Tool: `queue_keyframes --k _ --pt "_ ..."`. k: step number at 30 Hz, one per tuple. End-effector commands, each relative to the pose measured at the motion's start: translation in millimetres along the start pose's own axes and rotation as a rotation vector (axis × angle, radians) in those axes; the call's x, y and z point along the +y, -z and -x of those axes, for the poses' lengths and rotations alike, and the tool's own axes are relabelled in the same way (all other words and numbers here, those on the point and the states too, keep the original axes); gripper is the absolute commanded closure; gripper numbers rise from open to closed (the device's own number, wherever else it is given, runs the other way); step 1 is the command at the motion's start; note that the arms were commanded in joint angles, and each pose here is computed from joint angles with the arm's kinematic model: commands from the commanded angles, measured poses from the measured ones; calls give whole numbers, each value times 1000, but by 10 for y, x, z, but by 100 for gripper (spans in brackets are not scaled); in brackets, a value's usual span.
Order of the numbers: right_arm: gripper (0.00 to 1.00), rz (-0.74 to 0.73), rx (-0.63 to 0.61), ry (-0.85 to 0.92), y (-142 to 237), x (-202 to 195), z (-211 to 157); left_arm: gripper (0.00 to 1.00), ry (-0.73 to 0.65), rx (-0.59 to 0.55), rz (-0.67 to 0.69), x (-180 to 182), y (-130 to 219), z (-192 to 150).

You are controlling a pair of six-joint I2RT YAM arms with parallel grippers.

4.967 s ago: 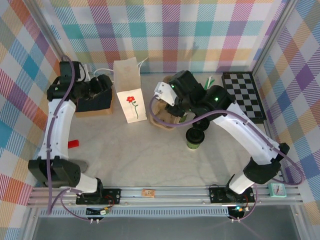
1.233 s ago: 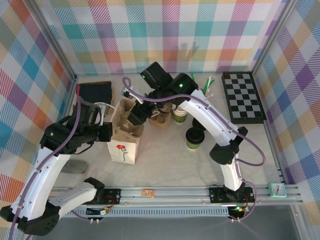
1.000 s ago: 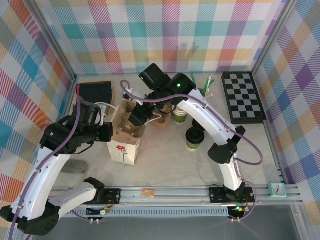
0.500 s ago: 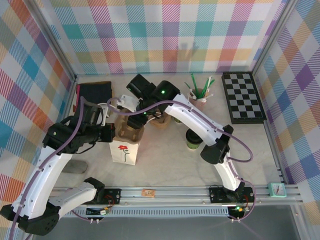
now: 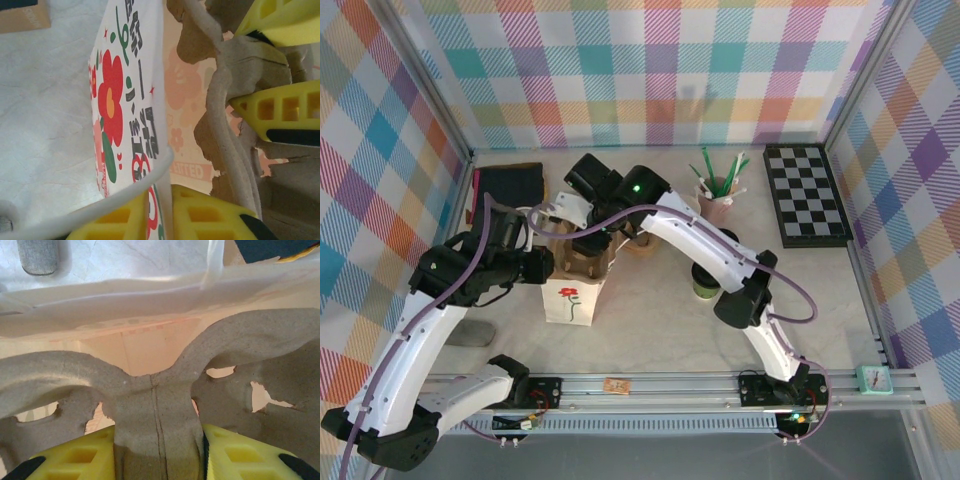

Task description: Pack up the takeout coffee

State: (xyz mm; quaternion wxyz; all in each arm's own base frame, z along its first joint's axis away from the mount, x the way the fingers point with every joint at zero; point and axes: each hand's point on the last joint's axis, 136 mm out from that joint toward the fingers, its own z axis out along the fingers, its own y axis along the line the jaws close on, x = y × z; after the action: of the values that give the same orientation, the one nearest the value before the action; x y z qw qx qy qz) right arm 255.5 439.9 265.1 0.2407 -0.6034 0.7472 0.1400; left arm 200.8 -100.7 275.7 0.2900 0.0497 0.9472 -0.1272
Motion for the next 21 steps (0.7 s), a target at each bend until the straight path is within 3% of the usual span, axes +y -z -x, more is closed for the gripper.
queue_keyframes --k 1,10,21 --pt "60 2 -9 -49 -100 -60 40 78 -28 9 -30 -57 -1 -48" --pt "60 -2 -18 -108 -69 -232 11 76 -42 5 -28 -56 0 -35" --pt "59 118 -142 -240 137 -423 125 75 -55 13 -3 -8 -8 -61"
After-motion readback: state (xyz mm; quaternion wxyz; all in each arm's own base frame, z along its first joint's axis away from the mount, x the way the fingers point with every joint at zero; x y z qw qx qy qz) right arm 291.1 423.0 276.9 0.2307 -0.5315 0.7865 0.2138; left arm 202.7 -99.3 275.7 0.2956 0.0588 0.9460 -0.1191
